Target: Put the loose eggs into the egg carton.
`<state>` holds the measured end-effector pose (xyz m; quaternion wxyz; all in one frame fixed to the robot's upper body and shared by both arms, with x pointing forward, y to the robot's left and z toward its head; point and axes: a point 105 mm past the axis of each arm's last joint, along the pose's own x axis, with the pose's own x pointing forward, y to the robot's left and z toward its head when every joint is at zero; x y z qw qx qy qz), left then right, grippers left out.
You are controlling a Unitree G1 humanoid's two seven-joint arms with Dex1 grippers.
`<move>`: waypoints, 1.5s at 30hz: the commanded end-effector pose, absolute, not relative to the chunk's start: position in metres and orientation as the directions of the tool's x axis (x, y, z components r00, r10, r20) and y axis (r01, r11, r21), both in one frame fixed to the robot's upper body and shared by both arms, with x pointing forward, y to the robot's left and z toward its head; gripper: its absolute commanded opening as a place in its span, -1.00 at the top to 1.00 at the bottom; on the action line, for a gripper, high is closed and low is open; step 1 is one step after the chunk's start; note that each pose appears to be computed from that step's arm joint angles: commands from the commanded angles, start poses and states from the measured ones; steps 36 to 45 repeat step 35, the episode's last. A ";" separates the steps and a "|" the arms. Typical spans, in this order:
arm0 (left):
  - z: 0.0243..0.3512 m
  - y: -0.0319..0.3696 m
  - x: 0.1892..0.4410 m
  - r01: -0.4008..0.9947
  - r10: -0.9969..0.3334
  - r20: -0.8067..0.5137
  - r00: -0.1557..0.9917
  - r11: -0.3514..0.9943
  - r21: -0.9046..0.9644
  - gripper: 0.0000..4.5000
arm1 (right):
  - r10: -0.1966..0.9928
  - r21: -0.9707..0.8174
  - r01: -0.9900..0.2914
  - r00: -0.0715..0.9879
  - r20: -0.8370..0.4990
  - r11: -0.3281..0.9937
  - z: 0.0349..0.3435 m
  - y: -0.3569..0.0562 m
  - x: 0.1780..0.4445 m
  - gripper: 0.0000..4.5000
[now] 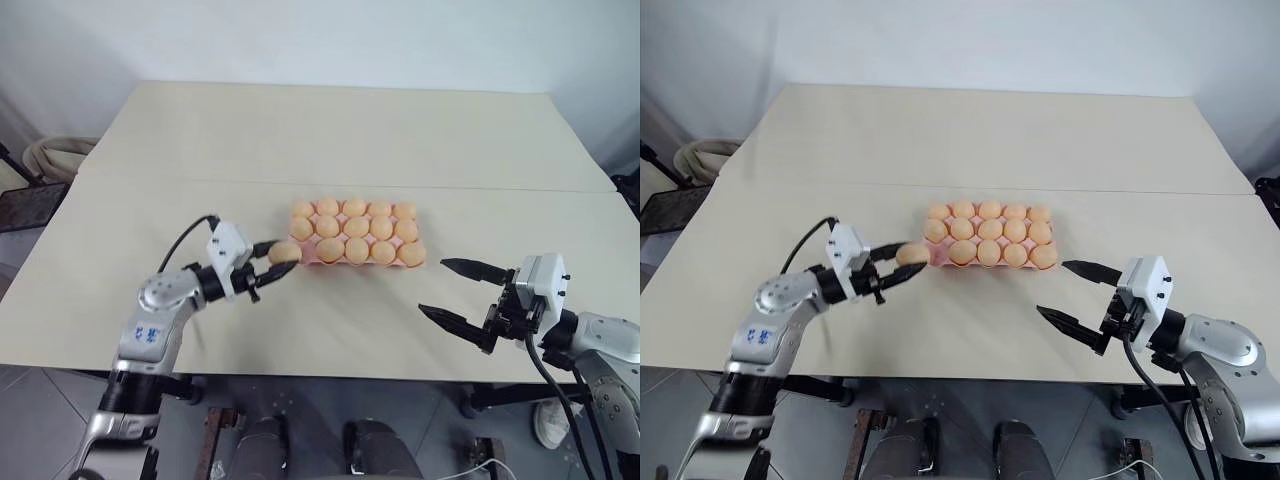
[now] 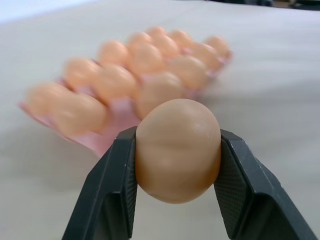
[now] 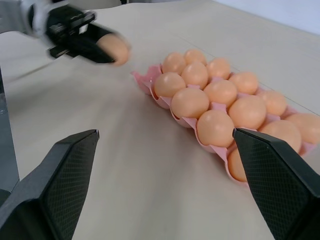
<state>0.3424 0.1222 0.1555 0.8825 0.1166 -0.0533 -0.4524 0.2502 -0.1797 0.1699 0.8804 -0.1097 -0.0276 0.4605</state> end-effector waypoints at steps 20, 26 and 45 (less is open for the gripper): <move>0.167 0.141 0.346 0.735 -0.780 0.007 0.625 0.592 0.332 -0.98 | 0.813 -0.235 -0.793 0.583 -0.021 0.562 0.178 -0.176 0.247 -1.00; 0.180 0.188 0.317 0.728 -0.792 -0.020 0.611 0.551 0.408 -0.98 | 0.811 -0.242 -0.794 0.583 -0.048 0.557 0.178 -0.187 0.246 -1.00; 0.174 0.219 0.299 0.739 -0.766 -0.127 0.630 0.542 0.401 -0.98 | 0.801 -0.261 -0.786 0.595 -0.073 0.560 0.180 -0.204 0.251 -1.00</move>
